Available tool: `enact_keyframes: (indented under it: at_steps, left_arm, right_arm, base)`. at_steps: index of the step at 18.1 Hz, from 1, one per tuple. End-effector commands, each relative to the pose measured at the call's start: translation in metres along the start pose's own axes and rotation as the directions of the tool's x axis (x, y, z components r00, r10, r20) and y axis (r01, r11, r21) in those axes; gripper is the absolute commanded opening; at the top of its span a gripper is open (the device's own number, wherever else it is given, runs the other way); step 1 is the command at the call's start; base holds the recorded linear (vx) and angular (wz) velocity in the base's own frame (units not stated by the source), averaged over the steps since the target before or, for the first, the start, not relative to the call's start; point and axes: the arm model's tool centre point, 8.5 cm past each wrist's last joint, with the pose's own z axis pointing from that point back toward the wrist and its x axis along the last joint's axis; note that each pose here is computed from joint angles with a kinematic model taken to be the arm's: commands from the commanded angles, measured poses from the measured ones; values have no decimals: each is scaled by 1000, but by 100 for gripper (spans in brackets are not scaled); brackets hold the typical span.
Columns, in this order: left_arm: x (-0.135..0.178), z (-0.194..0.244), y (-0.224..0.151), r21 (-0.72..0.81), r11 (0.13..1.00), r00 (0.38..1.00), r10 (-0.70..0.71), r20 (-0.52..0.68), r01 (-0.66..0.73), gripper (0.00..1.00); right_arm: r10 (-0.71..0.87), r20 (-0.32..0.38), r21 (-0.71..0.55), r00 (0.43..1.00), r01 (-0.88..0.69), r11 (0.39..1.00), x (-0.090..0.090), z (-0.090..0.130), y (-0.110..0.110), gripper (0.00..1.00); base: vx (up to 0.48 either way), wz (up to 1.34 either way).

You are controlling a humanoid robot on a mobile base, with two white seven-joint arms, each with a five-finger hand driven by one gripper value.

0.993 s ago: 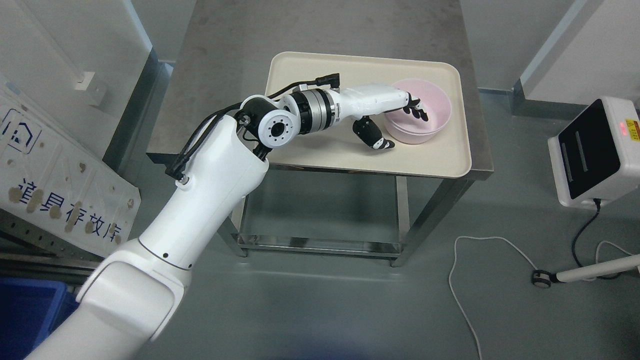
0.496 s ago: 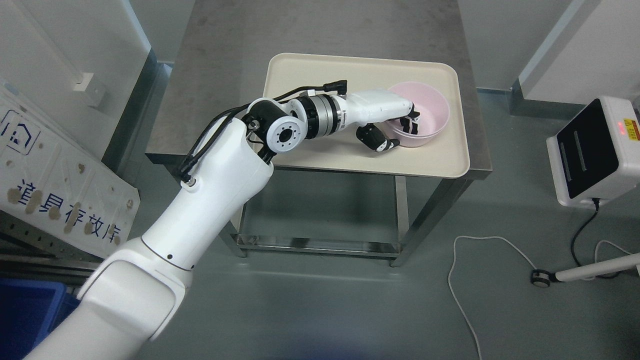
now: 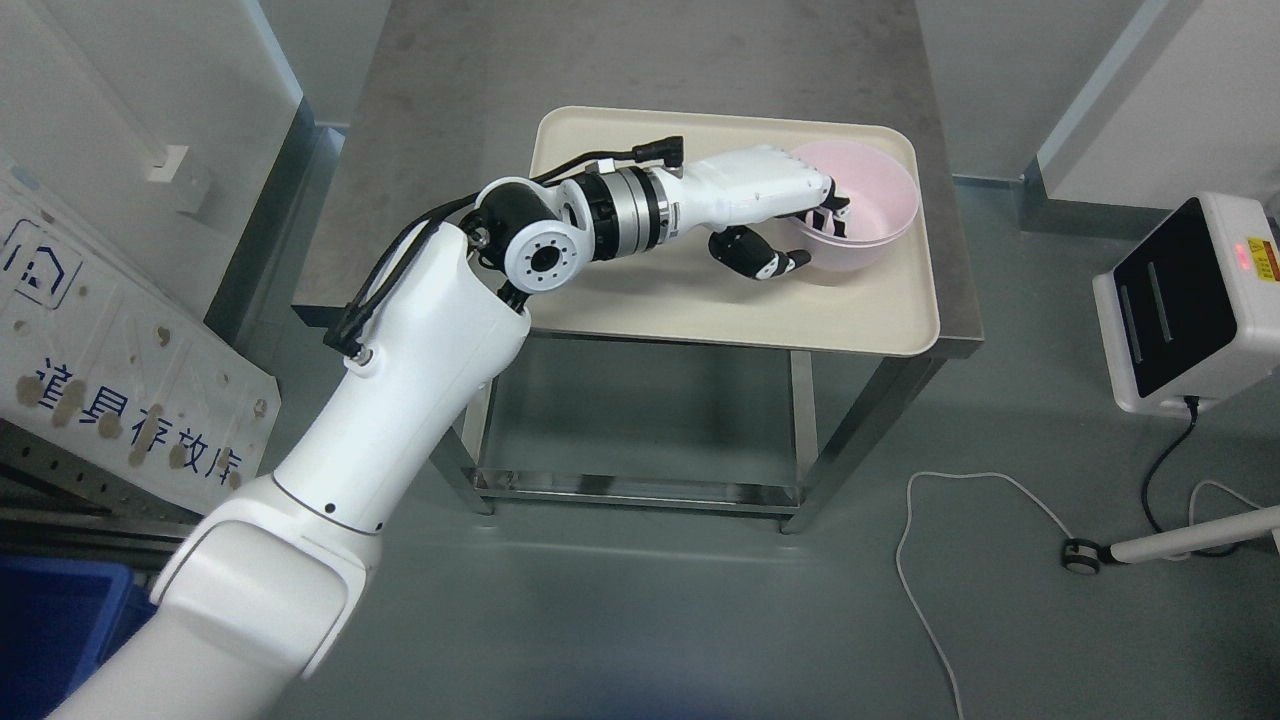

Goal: Stack pink IKEA bowls on left shelf middle
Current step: 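Grip the stacked pink bowls with the left hand and lift them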

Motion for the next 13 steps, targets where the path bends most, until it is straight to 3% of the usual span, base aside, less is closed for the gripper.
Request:
enact_keyframes:
  at_steps: [1, 7, 13]
  left_arm:
    - [-34, 70, 61, 246, 969, 1000, 14, -8, -12, 1]
    - [-9, 101, 42, 312, 950, 998, -41, 40, 27, 1]
    - [-17, 123, 51, 368, 929, 999, -31, 9, 26, 2]
  right_arm:
    - [1, -1, -18, 1000, -1, 1000, 0, 0, -11, 100]
    - [1, -1, -18, 1000, -1, 1000, 0, 0, -11, 100]
    - [1, -1, -16, 1000, -1, 1000, 0, 0, -11, 100]
  base:
    - [0, 0]
    - [-19, -24]
    - [-149, 2]
